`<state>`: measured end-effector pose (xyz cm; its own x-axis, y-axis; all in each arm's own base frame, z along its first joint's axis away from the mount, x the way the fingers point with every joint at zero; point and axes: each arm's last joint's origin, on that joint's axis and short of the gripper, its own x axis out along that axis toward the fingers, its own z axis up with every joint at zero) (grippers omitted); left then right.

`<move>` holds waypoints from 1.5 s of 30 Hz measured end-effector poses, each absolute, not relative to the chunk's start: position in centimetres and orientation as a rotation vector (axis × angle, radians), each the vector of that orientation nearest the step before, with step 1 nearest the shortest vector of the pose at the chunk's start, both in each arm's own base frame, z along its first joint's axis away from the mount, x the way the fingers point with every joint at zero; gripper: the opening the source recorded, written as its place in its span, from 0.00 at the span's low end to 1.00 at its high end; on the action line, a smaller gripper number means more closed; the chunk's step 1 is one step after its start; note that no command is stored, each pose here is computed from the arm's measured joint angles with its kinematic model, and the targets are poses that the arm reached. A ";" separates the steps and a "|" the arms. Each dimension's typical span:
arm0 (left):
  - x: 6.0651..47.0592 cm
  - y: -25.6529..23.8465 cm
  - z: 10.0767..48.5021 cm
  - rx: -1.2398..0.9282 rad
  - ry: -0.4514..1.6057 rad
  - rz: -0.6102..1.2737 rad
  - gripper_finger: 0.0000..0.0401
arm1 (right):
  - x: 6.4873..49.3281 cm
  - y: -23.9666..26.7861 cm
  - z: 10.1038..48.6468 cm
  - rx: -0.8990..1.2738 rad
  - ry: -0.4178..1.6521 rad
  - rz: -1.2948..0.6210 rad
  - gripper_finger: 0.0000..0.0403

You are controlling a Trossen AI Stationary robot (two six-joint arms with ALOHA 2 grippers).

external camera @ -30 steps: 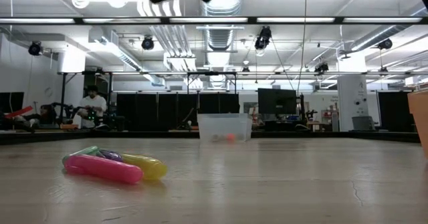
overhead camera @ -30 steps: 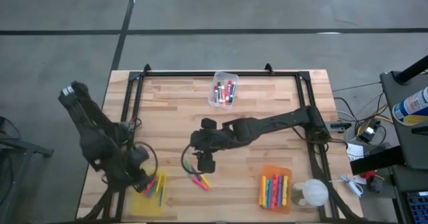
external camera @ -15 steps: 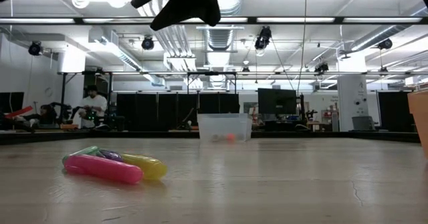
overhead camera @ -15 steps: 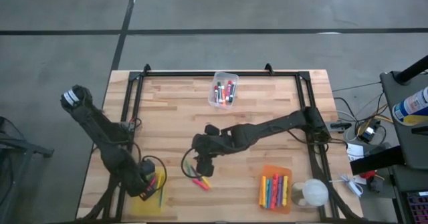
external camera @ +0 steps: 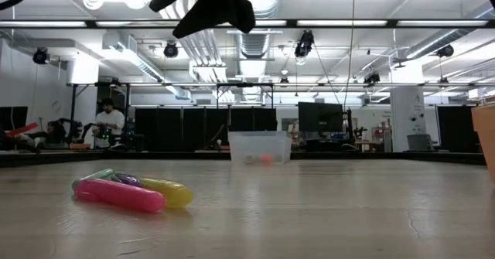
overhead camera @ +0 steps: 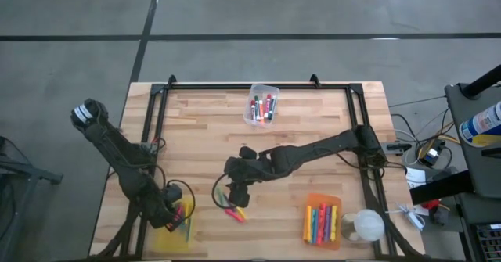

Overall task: Pick & Place Markers
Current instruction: Put the yellow highlighter into the yellow bin

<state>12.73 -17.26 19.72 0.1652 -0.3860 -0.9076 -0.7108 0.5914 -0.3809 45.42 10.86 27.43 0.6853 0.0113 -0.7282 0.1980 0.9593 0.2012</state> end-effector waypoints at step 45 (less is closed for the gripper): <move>13.0 -14.0 38.5 -0.727 0.373 -0.017 0.38 | 44.0 19.0 15.4 0.504 0.902 -0.191 0.53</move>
